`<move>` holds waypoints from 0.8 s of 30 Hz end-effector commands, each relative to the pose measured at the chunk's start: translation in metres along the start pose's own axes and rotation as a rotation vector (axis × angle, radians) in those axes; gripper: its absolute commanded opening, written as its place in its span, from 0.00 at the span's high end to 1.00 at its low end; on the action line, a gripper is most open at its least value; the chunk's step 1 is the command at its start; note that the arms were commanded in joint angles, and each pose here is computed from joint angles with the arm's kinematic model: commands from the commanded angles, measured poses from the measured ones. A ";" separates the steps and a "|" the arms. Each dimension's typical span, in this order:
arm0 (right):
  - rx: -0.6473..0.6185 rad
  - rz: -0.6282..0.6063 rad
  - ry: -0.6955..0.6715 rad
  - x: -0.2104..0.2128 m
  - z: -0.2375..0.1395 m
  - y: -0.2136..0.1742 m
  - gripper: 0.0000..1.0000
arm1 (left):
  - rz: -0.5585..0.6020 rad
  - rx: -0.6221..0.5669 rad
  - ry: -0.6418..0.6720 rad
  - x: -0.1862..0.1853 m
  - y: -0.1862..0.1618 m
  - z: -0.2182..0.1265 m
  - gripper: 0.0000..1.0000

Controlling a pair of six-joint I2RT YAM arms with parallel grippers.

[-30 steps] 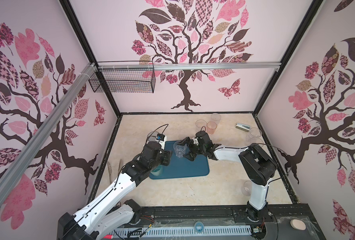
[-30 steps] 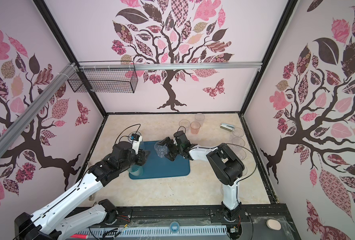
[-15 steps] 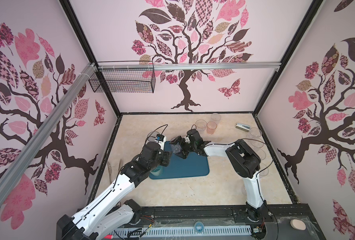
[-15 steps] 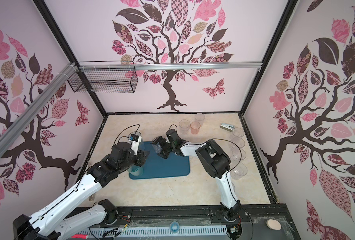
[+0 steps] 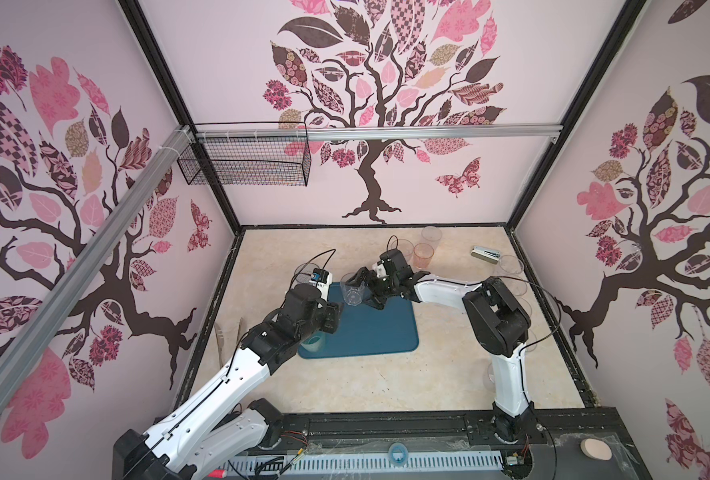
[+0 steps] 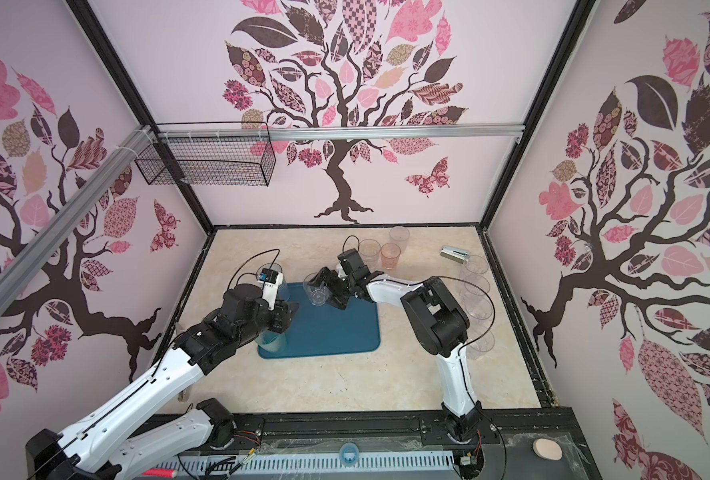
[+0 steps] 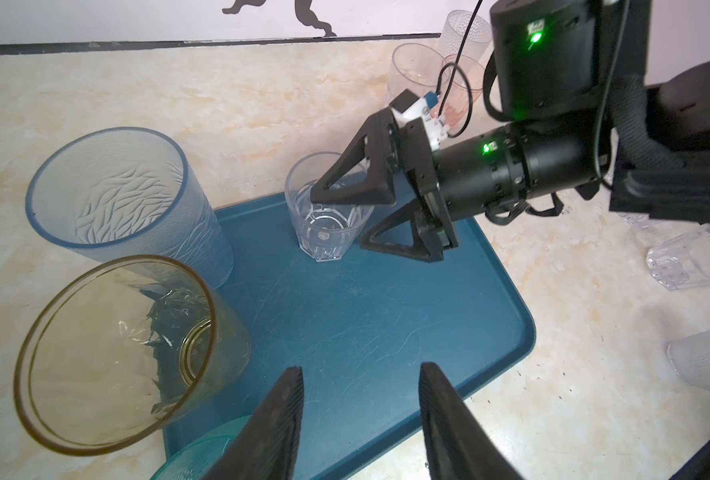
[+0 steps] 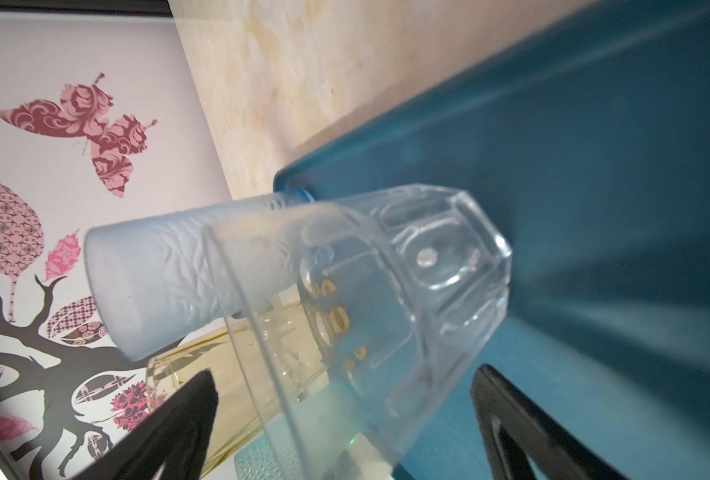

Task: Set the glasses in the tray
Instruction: 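Set the clear cup upright on the tray and open the right gripper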

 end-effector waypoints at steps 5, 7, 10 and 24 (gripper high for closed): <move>-0.009 -0.049 -0.033 -0.005 0.008 0.012 0.03 | 0.011 -0.005 0.004 0.002 -0.003 -0.002 0.51; -0.003 -0.050 -0.026 -0.005 0.013 0.015 0.04 | 0.008 -0.003 0.005 0.003 -0.004 -0.002 0.51; 0.009 -0.051 -0.016 -0.001 0.021 0.014 0.04 | 0.005 -0.003 0.004 0.002 -0.004 -0.003 0.51; 0.051 -0.070 0.059 0.017 0.044 0.007 0.05 | 0.000 -0.005 -0.003 -0.002 0.003 -0.003 0.51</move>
Point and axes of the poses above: each gripper's point midway between its finger pads, its own z axis out along the fingers, its own x axis along the line the jaws close on, y = z × x, the point moved 4 cm from there along -z, back along the fingers, and after that the axes turned 11 degrees about -z, right-handed, at the moved point
